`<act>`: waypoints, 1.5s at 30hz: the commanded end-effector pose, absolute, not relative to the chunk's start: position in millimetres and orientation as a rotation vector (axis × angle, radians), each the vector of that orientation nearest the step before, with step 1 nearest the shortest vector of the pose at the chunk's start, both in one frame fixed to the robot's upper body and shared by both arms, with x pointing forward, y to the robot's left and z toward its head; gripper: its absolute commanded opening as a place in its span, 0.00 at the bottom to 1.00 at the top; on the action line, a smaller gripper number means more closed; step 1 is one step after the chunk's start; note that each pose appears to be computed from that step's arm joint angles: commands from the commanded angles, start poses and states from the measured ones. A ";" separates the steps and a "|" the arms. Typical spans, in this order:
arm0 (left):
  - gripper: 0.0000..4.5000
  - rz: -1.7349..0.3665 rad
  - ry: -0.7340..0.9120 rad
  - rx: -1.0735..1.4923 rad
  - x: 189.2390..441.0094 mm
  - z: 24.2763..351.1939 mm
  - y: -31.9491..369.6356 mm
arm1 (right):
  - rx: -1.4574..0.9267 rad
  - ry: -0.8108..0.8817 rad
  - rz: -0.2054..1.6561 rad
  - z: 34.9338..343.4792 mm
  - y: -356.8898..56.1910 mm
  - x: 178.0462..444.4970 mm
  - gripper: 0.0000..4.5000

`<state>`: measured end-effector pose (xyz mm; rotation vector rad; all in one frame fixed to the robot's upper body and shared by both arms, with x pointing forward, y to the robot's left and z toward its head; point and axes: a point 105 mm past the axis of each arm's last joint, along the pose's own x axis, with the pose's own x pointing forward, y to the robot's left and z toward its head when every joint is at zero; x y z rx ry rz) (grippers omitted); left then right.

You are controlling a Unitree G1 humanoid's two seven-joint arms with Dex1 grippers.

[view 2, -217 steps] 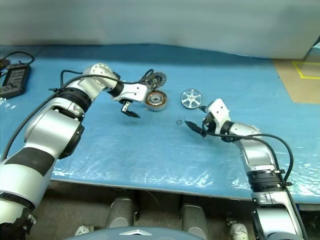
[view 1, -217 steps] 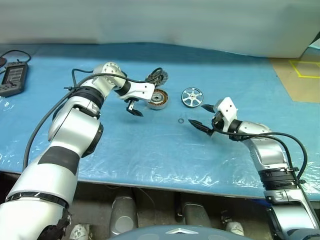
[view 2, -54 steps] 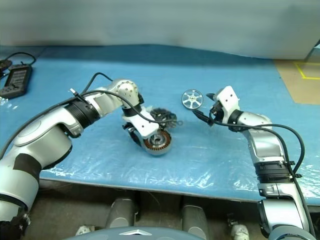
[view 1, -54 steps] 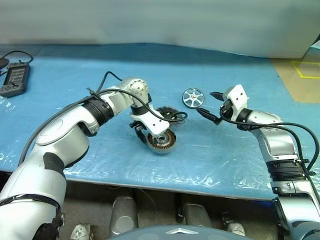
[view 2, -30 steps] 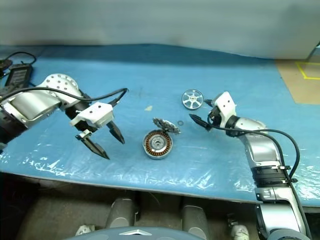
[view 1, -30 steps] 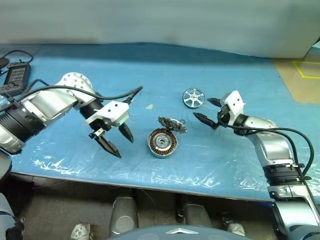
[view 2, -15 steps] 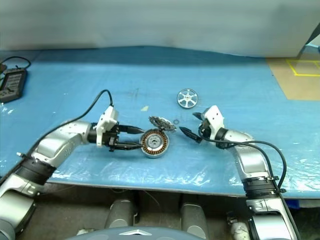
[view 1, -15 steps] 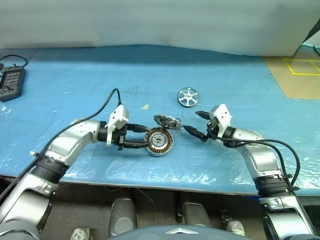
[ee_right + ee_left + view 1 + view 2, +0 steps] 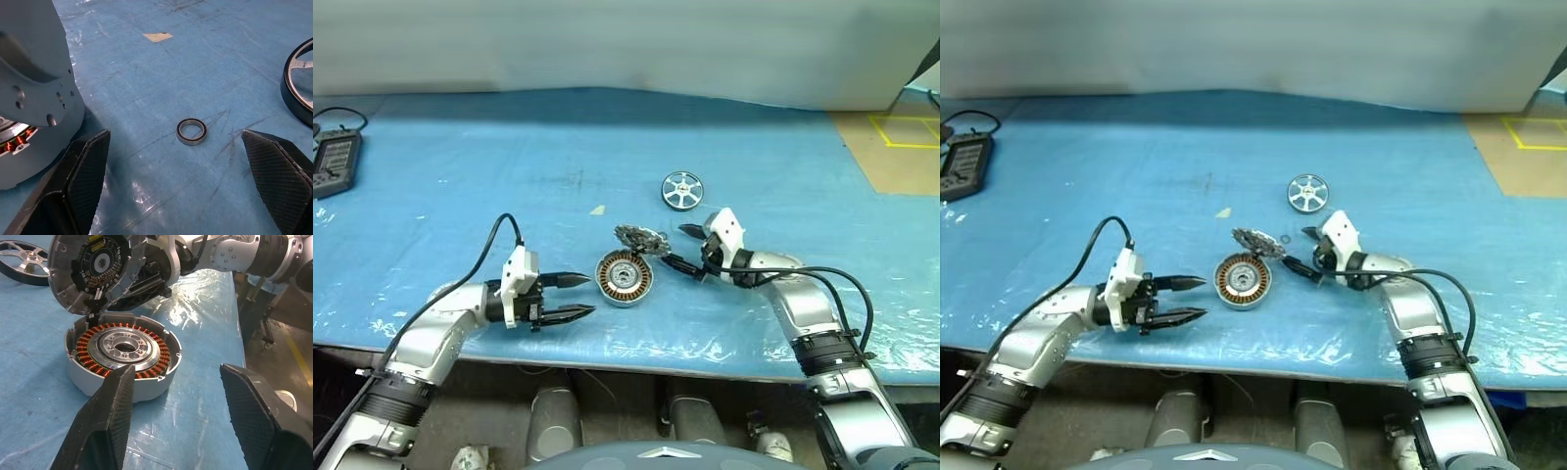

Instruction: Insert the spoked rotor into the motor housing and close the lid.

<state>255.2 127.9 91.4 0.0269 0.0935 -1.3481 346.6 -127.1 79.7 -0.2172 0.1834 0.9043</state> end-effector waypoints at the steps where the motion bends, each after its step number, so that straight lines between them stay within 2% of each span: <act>1: 0.64 -1.327 0.066 0.035 254.9 97.3 132.1 | -0.233 0.141 0.918 86.3 -121.4 355.0 1.00; 9: 0.64 -1.308 0.056 0.021 256.5 95.6 125.5 | -0.232 0.144 0.920 79.3 -110.6 373.7 1.00; 19: 0.64 -1.286 0.055 0.027 256.7 92.7 125.5 | -0.232 0.173 0.946 66.8 -100.9 375.6 1.00; 22: 0.65 -1.281 0.056 0.026 254.9 92.6 124.7 | -0.249 0.183 0.946 63.0 -101.3 374.1 0.86; 26: 0.65 -1.274 0.057 0.029 255.0 93.4 124.2 | -0.253 0.199 0.938 59.9 -102.9 374.4 0.86; 29: 0.65 -1.270 0.056 0.031 255.4 93.9 124.1 | -0.274 0.212 0.917 56.6 -106.5 376.5 0.74; 33: 0.65 -1.267 0.057 0.035 255.7 93.9 124.5 | -0.287 0.209 0.906 56.4 -108.5 377.8 0.44; 35: 0.65 -1.266 0.058 0.038 256.2 93.9 124.9 | -0.309 0.214 0.900 54.8 -111.0 378.0 0.44; 38: 0.65 -1.264 0.058 0.041 257.2 93.7 125.5 | -0.335 0.217 0.891 53.1 -114.5 378.3 0.30; 40: 0.65 -1.264 0.058 0.043 257.5 93.5 125.7 | -0.342 0.215 0.884 53.0 -116.8 378.4 0.15; 45: 0.65 -1.263 0.059 0.047 258.6 93.3 125.9 | -0.356 0.210 0.871 54.1 -124.4 377.7 0.13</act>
